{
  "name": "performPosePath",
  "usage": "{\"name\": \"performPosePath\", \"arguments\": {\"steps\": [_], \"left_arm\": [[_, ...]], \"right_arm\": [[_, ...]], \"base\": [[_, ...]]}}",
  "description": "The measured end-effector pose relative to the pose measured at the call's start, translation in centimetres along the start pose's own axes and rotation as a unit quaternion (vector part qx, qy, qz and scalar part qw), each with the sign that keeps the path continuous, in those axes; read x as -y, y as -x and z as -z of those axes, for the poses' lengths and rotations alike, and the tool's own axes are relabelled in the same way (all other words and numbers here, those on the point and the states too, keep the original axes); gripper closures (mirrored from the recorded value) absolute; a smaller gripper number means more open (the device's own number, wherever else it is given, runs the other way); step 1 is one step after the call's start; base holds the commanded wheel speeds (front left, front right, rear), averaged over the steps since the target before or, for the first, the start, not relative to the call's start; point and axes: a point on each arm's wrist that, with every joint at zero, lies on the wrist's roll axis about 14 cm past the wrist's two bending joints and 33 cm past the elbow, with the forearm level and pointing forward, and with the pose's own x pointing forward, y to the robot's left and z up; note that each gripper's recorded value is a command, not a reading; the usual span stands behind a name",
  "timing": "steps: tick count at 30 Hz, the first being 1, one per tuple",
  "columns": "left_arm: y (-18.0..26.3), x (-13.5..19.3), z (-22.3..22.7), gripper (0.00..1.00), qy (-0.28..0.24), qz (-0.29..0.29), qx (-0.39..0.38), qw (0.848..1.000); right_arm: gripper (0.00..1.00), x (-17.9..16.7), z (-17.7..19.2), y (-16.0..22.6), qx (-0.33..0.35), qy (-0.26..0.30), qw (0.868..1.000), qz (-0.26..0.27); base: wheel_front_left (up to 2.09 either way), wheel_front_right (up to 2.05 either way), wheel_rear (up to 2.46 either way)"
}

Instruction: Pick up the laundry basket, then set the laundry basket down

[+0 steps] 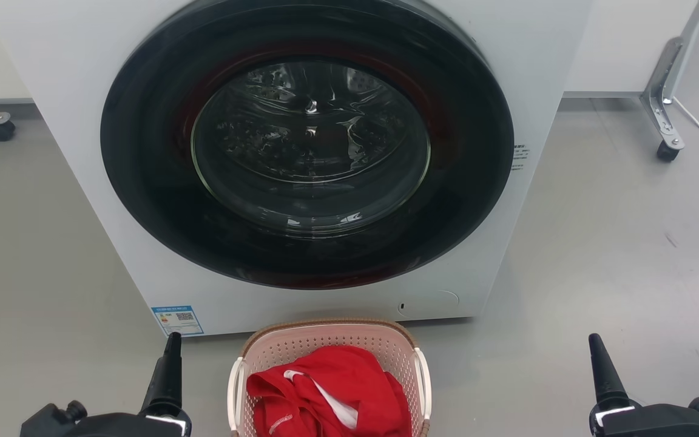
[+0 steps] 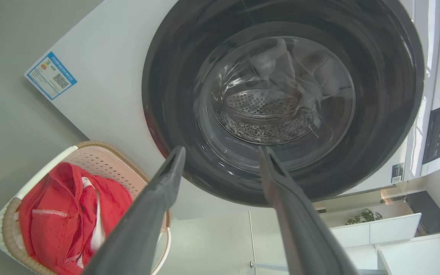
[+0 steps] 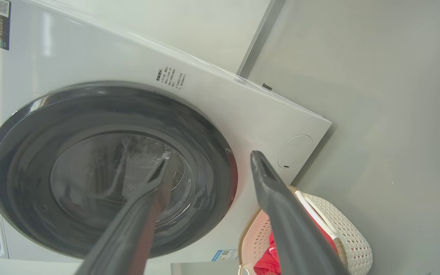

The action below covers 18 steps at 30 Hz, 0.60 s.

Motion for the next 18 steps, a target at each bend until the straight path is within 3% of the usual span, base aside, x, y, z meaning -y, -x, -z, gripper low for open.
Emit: {"name": "performPosePath", "arguments": {"steps": [8, 18], "left_arm": [[0.0, 1.0, 0.2, 0.00, -0.096, 0.013, 0.003, 0.995], [0.1, 1.6, 0.8, 0.00, -0.210, 0.025, 0.002, 0.977]], "right_arm": [[0.00, -0.8, 0.6, -0.1, -0.005, 0.104, 0.995, -0.010], [0.00, -1.6, 1.4, 0.0, -0.005, 0.210, 0.977, -0.024]], "base": [[0.00, 0.00, 0.00], [0.00, 0.00, 0.00]]}}
